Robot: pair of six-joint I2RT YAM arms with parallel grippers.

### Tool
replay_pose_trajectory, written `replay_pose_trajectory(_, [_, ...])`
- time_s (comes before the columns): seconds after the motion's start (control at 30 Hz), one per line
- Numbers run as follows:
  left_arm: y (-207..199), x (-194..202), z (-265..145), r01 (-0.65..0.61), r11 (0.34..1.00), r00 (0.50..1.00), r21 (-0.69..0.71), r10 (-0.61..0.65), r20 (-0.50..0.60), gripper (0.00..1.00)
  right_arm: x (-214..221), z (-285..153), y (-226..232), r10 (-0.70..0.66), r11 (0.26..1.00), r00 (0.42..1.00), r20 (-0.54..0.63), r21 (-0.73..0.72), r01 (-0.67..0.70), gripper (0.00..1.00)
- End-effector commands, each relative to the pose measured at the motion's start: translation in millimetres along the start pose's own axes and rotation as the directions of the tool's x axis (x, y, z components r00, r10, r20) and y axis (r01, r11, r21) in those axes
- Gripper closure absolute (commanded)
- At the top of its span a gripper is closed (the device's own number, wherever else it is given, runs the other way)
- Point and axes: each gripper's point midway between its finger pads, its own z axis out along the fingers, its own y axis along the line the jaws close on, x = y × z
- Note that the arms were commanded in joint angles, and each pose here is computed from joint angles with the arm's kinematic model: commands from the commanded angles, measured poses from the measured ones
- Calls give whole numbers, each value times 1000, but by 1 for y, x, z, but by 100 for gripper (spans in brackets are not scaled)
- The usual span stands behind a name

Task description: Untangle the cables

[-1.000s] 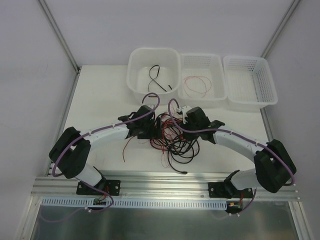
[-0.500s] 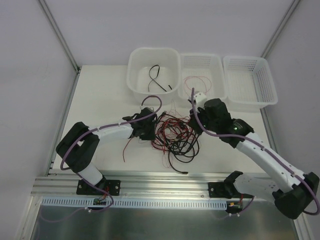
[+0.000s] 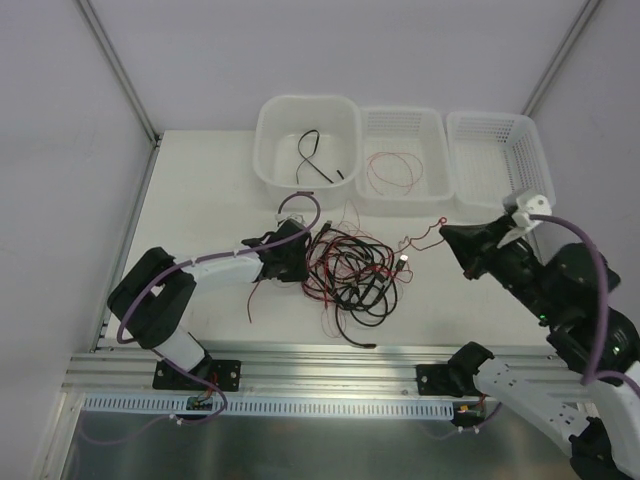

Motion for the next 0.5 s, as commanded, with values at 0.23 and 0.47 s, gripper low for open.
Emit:
replay_pose_trajectory(0.23, [36,0,-15,14,996,999,-92,-11,38,83,-67,-74,-13,36,997,951,308,55,-56,99])
replay_pose_trajectory(0.47, [9,-25,-53,-55,997,990,48,48,132,49,-21,-33,-4,63,998,994,84,26,-65,99])
